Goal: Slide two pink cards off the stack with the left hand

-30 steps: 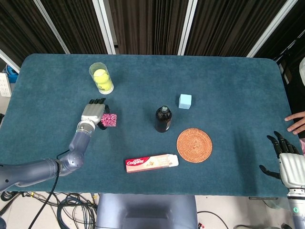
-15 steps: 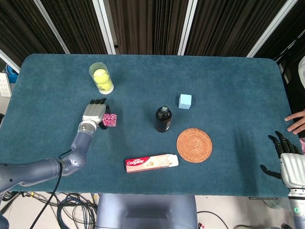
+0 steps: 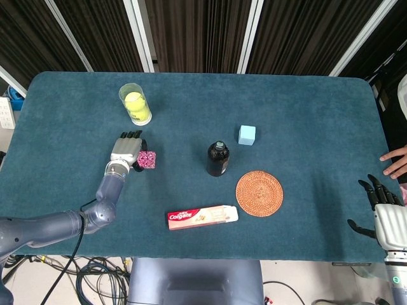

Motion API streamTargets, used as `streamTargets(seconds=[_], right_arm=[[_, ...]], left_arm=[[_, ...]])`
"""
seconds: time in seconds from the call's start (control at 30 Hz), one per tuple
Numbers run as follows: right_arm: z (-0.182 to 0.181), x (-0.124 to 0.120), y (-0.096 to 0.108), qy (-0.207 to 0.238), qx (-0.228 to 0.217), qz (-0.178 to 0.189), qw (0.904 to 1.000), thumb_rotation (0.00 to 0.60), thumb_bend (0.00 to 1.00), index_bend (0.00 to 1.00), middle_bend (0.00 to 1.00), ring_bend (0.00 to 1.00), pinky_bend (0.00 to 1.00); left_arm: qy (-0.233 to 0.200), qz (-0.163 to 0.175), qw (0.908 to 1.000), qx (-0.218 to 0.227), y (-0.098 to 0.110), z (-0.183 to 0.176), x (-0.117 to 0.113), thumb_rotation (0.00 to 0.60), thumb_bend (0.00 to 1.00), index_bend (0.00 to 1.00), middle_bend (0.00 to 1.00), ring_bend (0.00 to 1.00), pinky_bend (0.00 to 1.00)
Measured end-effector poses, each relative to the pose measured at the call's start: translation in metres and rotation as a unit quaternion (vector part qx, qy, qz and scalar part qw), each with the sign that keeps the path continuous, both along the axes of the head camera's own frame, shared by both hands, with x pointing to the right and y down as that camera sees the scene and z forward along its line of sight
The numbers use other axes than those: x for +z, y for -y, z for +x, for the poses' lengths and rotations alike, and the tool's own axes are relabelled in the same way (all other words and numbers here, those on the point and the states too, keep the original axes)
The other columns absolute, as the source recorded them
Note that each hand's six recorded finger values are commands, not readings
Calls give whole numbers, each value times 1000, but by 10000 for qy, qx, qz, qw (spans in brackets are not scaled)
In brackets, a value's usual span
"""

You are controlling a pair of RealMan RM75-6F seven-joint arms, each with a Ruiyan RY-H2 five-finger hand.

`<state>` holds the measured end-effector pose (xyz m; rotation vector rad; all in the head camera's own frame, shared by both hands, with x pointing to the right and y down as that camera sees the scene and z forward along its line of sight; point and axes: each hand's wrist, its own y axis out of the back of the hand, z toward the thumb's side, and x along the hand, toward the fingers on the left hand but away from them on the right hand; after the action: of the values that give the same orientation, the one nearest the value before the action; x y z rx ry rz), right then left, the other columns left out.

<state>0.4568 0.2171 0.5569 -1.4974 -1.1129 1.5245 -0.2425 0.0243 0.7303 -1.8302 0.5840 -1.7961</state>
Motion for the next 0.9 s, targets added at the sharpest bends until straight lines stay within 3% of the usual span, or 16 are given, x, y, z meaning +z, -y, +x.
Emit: streamTargets(seconds=[0.4, 0.9], right_arm=[[1, 0, 0, -4, 25, -13, 10000, 600, 112, 132, 56, 126, 234], [1, 0, 0, 29, 42, -11, 10000, 600, 112, 132, 56, 126, 234]], left_arm=[[23, -10, 10000, 11, 0, 2, 2, 600, 216, 443, 103, 0, 0], [32, 54, 10000, 33, 3, 5, -3, 600, 350, 532, 116, 0, 0]])
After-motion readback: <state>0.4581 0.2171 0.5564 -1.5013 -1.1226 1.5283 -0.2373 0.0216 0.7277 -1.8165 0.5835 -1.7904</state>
